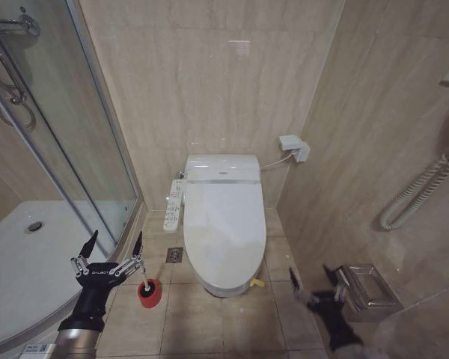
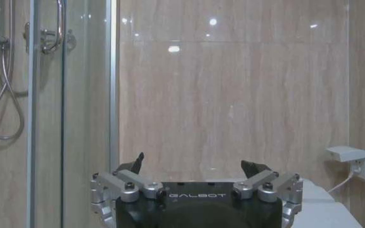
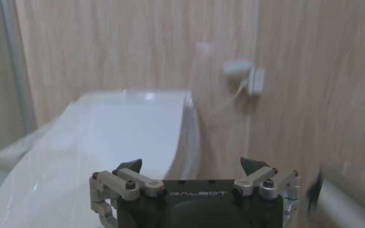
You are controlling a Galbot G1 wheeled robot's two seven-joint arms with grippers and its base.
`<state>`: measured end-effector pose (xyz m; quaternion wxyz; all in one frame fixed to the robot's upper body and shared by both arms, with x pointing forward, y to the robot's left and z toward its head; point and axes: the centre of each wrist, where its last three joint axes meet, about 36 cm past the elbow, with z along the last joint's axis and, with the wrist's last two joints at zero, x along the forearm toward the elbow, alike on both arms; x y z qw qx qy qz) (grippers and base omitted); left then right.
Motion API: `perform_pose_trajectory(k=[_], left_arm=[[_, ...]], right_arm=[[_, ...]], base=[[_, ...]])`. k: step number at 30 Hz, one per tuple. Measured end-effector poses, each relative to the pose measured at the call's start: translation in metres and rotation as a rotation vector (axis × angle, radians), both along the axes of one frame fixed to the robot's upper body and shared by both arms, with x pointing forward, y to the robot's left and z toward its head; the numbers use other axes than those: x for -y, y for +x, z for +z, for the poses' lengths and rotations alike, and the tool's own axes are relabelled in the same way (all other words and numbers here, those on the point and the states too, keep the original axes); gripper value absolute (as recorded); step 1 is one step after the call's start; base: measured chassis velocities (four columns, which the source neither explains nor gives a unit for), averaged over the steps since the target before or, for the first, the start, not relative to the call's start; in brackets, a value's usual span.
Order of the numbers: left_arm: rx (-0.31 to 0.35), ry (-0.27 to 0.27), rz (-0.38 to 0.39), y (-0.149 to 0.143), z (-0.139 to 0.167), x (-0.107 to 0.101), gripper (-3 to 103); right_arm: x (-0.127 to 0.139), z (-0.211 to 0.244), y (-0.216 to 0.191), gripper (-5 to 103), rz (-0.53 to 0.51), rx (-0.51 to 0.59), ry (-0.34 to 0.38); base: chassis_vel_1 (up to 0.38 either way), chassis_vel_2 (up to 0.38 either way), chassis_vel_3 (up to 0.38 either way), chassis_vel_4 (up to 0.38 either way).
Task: Open the toilet lid, clean the toilet bowl with a toilet brush, close the toilet lid, and flush.
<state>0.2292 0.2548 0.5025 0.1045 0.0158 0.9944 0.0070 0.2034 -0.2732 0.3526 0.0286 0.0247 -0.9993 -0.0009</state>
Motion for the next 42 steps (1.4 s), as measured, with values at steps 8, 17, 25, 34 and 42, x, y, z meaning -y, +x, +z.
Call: perform_pose_trajectory(k=[8, 17, 25, 34, 42], left_arm=[[0.0, 0.0, 0.0, 0.0, 0.0, 0.0, 100], [0.0, 0.0, 0.0, 0.0, 0.0, 0.0, 100], [0.0, 0.0, 0.0, 0.0, 0.0, 0.0, 100], [0.0, 0.0, 0.0, 0.0, 0.0, 0.0, 100], [0.0, 0.0, 0.0, 0.0, 0.0, 0.0, 100]], right_arm=[[-0.02, -0.084, -0.001, 100, 0.079, -0.143, -0.018], [-0.041, -0.138, 0.061, 100, 0.047, -0.174, -0.002], [-0.04, -0.172, 0.088, 100, -0.011, -0.202, -0.051], [-0.028, -0.167, 0.095, 100, -0.061, -0.182, -0.045], [-0.031, -0.157, 0.086, 100, -0.049, -0.188, -0.006]], base=[[0.0, 0.0, 0.0, 0.0], [0.0, 0.0, 0.0, 0.0], [0.0, 0.0, 0.0, 0.0], [0.0, 0.0, 0.0, 0.0], [0.0, 0.0, 0.0, 0.0]])
